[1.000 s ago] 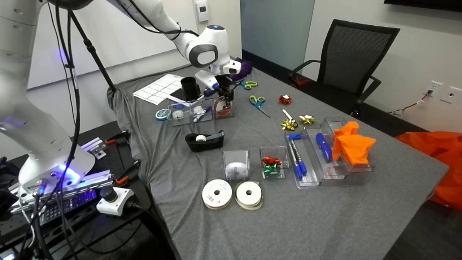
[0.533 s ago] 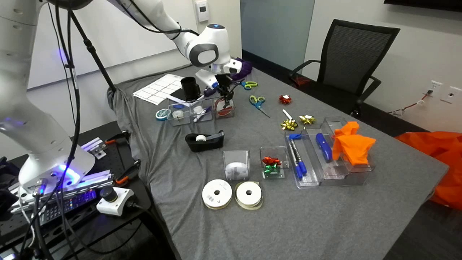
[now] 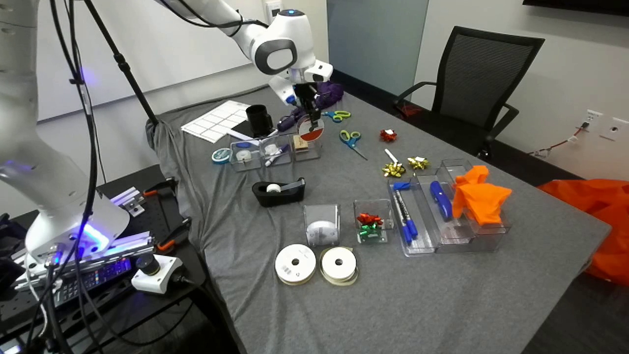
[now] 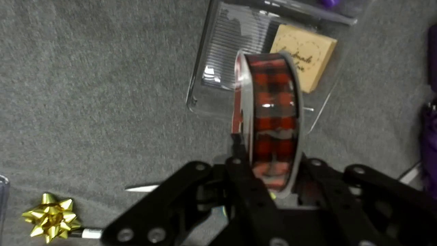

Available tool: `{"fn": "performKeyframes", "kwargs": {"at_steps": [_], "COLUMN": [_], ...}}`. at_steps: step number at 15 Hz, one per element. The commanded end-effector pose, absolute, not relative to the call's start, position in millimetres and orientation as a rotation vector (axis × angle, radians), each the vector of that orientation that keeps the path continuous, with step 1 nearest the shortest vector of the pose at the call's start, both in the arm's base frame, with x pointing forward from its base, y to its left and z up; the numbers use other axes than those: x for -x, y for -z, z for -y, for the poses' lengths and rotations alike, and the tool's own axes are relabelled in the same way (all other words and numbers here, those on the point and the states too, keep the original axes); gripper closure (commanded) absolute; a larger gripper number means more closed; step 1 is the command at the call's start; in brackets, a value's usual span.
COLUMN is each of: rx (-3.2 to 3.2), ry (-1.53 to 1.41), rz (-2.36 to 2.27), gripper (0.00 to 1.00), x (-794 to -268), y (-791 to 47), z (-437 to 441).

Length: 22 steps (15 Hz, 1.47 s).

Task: Move the orange object in the small container to the container on the right

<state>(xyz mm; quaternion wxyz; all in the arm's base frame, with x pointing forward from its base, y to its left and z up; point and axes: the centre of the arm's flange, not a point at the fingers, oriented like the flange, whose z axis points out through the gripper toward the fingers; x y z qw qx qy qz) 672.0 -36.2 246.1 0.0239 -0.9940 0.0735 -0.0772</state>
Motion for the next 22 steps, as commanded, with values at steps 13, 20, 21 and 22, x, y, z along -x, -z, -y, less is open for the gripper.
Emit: {"fn": "performKeyframes", "kwargs": {"at_steps": [13, 20, 21, 22], "rx": [2.938, 2.631, 2.602, 2.565], "ry": [0.420, 0.509, 0.548, 0.596], "rz": [-0.679, -1.071, -1.139, -1.206], "gripper": [0.70, 0.93, 0.93, 0.93], "x": [-682, -674, -672, -669], "y": [-320, -318, -314, -310], "z": [110, 178, 196, 215]}}
